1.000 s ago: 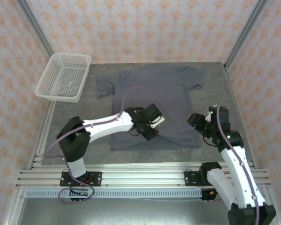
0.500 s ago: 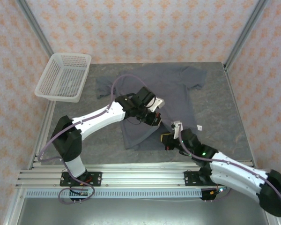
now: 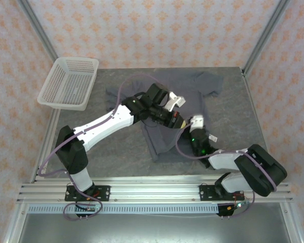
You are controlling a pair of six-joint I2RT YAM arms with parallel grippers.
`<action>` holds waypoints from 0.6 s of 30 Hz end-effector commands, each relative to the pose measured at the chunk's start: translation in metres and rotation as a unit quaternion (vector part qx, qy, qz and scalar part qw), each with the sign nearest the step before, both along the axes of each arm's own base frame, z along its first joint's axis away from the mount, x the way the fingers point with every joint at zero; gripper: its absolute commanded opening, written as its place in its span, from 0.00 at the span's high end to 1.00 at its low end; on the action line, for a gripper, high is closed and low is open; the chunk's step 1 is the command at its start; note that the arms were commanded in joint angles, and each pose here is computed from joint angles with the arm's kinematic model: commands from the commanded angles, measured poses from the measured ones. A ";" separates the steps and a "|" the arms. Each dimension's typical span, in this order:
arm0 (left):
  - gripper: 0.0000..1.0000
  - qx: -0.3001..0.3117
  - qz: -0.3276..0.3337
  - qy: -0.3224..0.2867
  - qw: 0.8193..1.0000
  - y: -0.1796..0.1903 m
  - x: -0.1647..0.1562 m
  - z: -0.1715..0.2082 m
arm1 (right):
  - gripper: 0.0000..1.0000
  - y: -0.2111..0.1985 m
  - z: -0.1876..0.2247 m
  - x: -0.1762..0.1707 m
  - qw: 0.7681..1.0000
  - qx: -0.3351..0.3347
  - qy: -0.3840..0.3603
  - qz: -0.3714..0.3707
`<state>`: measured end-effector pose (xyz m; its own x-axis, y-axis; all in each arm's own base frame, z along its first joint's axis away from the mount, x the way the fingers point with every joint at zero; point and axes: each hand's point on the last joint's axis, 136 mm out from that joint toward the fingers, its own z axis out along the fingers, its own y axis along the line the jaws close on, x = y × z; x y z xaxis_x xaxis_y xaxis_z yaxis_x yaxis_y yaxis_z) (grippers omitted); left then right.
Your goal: Fold the inside-out t-shirt
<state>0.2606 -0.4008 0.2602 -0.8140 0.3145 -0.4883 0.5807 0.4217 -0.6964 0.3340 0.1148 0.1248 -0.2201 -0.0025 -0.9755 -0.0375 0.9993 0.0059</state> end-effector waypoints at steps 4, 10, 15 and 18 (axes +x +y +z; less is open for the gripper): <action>1.00 -0.086 -0.002 -0.021 0.996 -0.024 0.015 0.088 | 1.00 0.022 0.054 0.009 0.995 0.044 -0.065 0.065; 1.00 -0.112 0.047 -0.034 0.992 -0.042 0.049 0.128 | 1.00 0.085 0.050 -0.046 0.986 0.032 -0.047 0.158; 1.00 -0.091 0.050 -0.030 0.994 -0.048 0.060 0.118 | 1.00 0.098 0.066 -0.059 0.984 0.059 -0.060 0.158; 1.00 -0.090 0.052 -0.030 0.994 -0.045 0.059 0.120 | 1.00 0.117 0.053 -0.065 0.977 0.046 -0.032 0.204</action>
<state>0.3205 -0.4553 0.3687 -0.7972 0.1489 -0.5851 0.5971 0.3375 -0.7277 0.2723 0.2232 0.1899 -0.1099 0.0502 -0.9927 -0.4101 0.9075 0.0913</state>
